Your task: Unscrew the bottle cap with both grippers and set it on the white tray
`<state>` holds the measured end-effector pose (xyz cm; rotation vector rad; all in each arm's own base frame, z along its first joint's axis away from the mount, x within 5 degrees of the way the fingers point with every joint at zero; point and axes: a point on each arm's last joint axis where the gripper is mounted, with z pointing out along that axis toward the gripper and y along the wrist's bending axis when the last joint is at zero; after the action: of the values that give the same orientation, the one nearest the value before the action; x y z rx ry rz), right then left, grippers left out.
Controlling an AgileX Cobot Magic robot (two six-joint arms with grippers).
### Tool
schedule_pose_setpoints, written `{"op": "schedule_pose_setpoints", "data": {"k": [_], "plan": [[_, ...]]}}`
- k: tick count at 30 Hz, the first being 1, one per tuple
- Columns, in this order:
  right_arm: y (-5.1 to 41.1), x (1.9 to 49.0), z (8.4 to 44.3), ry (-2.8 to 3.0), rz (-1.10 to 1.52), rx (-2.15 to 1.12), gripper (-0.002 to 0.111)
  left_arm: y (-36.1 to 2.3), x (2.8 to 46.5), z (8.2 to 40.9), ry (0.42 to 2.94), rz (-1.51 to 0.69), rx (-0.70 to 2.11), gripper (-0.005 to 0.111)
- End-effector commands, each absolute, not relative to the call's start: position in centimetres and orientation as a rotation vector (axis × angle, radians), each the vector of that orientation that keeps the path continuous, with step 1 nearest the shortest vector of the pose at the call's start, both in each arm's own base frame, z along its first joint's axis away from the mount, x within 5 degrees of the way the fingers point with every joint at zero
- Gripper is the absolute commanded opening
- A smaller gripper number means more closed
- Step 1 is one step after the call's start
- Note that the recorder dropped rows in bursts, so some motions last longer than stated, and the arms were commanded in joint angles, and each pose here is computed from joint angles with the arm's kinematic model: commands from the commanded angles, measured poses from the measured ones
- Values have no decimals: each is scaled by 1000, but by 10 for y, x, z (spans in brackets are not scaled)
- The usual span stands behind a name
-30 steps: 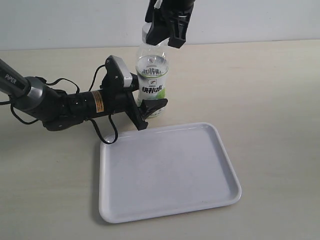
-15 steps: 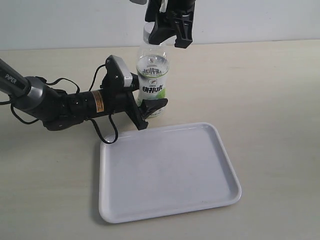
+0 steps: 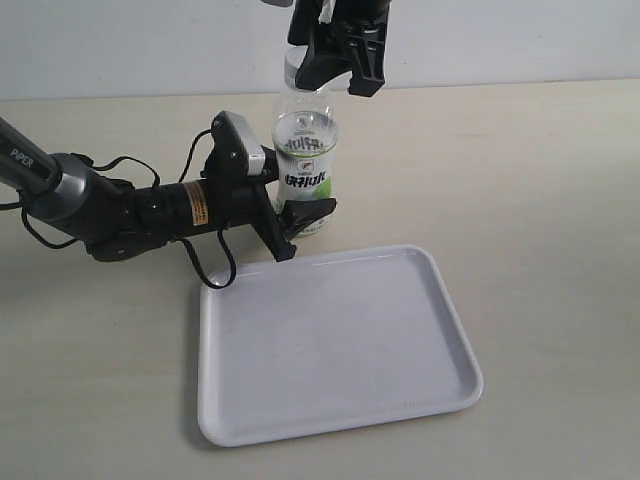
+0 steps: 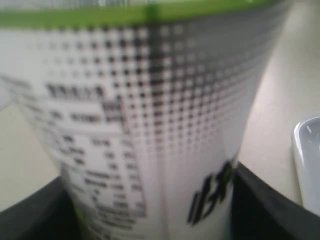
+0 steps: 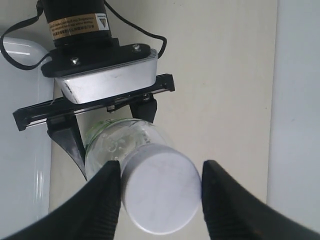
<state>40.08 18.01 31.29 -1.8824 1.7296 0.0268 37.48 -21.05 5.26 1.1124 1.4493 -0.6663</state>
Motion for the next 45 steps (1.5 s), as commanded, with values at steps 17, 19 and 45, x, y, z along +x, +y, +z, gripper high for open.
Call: {"op": "schedule_pose_setpoints", "data": {"k": [17,19,45], "plan": [[181,399,320,1857,111,-1715,46,-211,375,52,1466,-655,1131,0],[181,400,320,1867,114,-1700,49,-211,375,52,1466,-655,1131,0],[173,399,323,2495,343,-724,64,-211,375,52,1466,-655,1131,0]]}}
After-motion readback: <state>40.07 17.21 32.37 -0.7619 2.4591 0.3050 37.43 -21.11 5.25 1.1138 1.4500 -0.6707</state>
